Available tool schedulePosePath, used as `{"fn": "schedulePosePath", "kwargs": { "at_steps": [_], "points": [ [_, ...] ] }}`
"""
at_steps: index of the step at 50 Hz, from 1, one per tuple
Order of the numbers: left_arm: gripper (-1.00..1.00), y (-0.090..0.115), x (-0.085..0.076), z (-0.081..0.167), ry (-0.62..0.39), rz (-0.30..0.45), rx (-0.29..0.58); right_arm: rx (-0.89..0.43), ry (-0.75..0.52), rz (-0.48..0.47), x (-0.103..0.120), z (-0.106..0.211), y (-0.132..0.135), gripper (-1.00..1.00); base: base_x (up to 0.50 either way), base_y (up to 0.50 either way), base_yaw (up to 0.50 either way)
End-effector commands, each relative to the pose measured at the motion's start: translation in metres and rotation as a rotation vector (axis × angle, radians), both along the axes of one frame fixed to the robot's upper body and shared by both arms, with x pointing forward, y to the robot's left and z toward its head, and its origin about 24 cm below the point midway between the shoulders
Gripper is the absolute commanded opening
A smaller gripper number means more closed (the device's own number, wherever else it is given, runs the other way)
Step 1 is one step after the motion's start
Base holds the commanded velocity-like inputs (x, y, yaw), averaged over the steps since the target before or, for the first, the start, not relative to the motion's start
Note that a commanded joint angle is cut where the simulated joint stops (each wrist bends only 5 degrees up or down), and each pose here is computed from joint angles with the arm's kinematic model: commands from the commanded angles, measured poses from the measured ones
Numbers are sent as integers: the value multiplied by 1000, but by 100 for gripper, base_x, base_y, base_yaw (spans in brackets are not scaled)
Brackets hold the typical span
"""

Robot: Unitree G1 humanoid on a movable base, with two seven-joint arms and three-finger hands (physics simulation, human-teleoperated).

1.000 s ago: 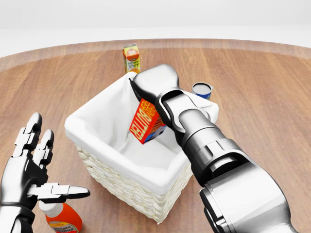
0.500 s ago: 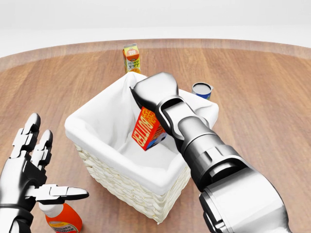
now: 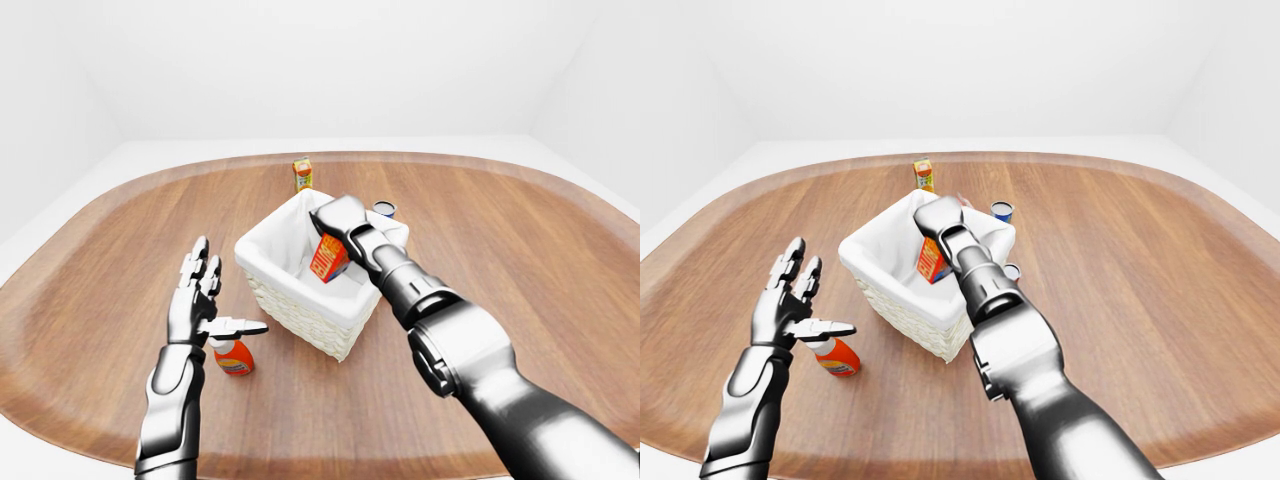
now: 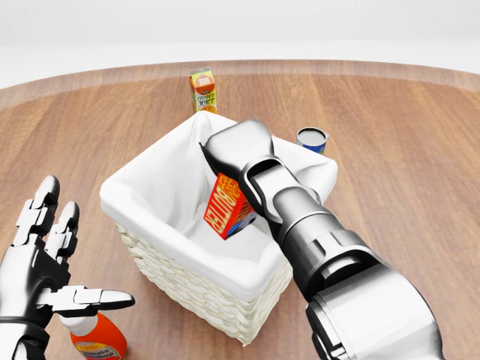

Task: Pick up the butter and put it in the basket.

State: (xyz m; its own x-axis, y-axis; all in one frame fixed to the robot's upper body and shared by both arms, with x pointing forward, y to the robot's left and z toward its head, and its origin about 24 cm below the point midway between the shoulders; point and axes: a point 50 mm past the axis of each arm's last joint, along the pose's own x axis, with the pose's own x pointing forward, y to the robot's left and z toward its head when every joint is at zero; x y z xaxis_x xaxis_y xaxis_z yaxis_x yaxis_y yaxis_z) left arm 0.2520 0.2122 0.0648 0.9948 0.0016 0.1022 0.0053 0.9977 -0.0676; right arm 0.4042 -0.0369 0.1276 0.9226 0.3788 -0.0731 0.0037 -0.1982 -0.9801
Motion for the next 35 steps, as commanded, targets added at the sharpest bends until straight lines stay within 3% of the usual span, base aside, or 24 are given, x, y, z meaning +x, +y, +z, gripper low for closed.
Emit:
{"fn": "schedulePosePath", "kwargs": {
  "at_steps": [1, 4, 5, 6, 7, 30, 35],
  "points": [
    [100, 1, 0, 0, -1, 1, -5, 14, -46, 9, 1, 7, 2, -100, 0, 0, 0],
    [100, 1, 0, 0, -1, 2, -4, 17, -57, 11, 1, 7, 2, -100, 0, 0, 0],
    [100, 1, 0, 0, 0, 2, -4, 13, -58, 12, 1, 7, 2, -53, 0, 0, 0],
    [100, 1, 0, 0, 0, 2, -4, 13, -58, 12, 1, 7, 2, -53, 0, 0, 0],
    [100, 0, 0, 0, -1, 1, -4, 11, -57, 12, 1, 7, 2, 100, 0, 0, 0],
    [100, 1, 1, -1, 0, 5, -3, 26, -69, 4, 3, 13, 0, 100, 0, 0, 0],
    [100, 0, 2, -3, 3, 5, -3, 80, -53, -18, 5, 19, -2, 100, 0, 0, 0]
  ]
}}
